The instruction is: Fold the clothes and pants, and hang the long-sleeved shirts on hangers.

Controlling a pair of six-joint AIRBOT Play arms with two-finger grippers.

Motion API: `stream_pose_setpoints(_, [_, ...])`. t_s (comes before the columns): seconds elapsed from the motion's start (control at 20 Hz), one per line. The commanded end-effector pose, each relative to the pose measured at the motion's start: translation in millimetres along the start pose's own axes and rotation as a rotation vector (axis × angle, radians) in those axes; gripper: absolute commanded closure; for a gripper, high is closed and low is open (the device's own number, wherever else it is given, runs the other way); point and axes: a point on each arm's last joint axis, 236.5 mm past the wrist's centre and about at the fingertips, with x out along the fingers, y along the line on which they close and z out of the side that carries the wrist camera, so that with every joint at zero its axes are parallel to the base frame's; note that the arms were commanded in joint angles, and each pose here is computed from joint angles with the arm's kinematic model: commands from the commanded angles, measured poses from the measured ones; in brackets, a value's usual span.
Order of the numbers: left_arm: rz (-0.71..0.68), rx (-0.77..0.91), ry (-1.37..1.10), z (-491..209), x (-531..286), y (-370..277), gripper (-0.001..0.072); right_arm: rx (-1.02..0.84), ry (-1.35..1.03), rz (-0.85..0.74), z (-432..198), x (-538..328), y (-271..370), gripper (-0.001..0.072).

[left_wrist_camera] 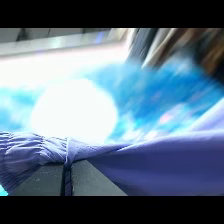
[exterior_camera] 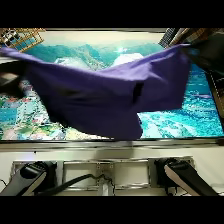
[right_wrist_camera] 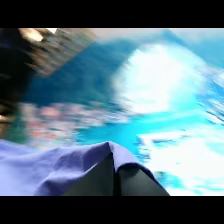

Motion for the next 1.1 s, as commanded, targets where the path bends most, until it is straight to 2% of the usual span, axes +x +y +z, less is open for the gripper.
stream_pose_setpoints(0.0, [0.091,0.058,0.203,-51,120,29,0.0703,0.066,0.168,-0.078,1,124,-70,0.0693])
stream_pose_setpoints(0.15, [0.120,0.022,0.298,-109,221,45,0.0703,0.131,0.249,-0.100,-14,222,-126,0.0694])
stream_pose_setpoints(0.35, [0.206,-0.049,0.304,-145,274,94,0.0703,0.298,0.210,-0.085,-9,274,-179,0.0694])
stream_pose_setpoints(0.55, [0.258,-0.275,0.171,-123,275,134,0.0703,0.372,0.154,-0.047,7,278,-202,0.0694])
stream_pose_setpoints(0.65, [0.253,-0.323,0.171,-121,271,135,0.0703,0.343,0.191,-0.015,0,275,-195,0.0694])
stream_pose_setpoints(1.05, [0.322,-0.311,0.574,-207,203,125,0.0704,0.199,0.595,-0.084,-94,236,-194,0.0695])
